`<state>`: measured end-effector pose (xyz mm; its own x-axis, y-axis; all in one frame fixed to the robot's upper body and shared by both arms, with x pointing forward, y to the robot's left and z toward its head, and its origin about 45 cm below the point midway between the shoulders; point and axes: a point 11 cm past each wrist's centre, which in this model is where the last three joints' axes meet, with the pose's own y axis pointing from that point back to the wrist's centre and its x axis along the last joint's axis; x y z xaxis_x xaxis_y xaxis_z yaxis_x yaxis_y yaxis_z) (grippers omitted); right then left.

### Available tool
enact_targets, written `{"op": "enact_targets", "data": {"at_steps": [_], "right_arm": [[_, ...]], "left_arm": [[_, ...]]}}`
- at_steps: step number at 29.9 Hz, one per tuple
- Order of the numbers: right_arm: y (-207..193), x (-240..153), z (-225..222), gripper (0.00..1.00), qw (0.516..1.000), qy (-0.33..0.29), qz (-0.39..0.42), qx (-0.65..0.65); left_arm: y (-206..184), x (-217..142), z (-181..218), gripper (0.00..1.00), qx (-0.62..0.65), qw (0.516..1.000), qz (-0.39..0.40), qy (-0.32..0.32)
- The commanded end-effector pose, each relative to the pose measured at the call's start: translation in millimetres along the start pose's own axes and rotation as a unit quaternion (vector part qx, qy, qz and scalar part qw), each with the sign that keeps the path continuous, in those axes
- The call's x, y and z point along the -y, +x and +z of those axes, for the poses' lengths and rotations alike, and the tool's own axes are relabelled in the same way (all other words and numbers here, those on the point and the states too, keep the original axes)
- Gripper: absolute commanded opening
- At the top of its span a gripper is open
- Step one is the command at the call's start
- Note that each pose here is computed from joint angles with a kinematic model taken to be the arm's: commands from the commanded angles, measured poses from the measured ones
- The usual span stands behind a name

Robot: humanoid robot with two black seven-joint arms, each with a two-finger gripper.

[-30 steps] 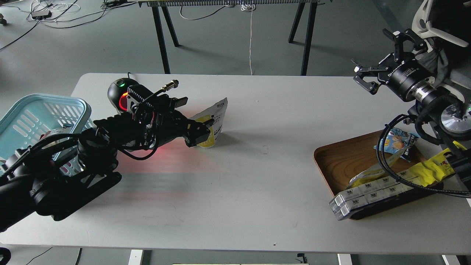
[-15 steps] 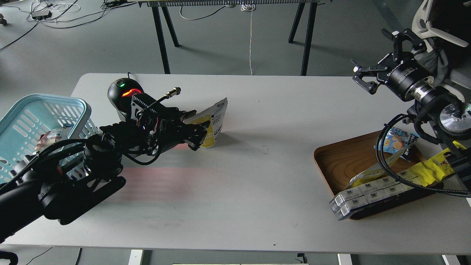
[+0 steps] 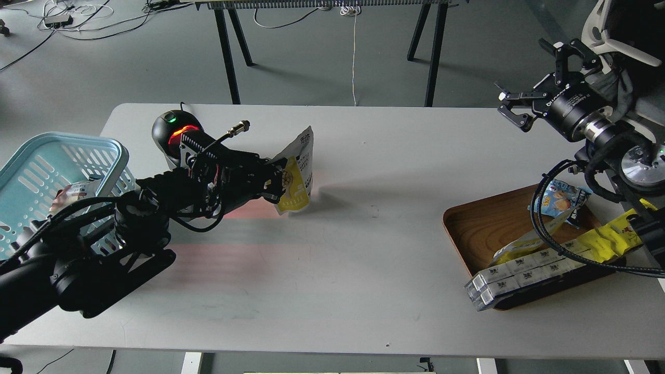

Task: Scan snack and place in basket
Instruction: 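Hold the packet with the left gripper in front of the scanner light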

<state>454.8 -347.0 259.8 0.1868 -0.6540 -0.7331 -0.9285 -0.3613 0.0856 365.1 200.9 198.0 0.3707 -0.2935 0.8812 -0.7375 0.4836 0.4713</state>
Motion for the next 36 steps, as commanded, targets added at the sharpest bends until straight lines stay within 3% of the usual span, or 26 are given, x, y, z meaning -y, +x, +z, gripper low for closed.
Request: {"op": "enact_targets", "data": {"at_steps": [1, 13, 36], "right_arm": [[-1.5, 0.7, -0.7, 0.96, 1.0, 0.0, -0.001, 0.0], [-4.8, 2.9, -3.6, 0.96, 1.0, 0.001, -0.002, -0.005], [-5.0, 3.2, -4.0, 0.96, 1.0, -0.001, 0.0, -0.016]], "left_arm": [[9.3, -6.9, -1.2, 0.0, 0.008, 1.0, 0.015, -0.004], [36.7, -65.0, 5.8, 0.0, 0.087, 0.995, 0.013, -0.035], [31.8, -88.9, -22.2, 0.0, 0.111, 0.993, 0.007, -0.034]]}}
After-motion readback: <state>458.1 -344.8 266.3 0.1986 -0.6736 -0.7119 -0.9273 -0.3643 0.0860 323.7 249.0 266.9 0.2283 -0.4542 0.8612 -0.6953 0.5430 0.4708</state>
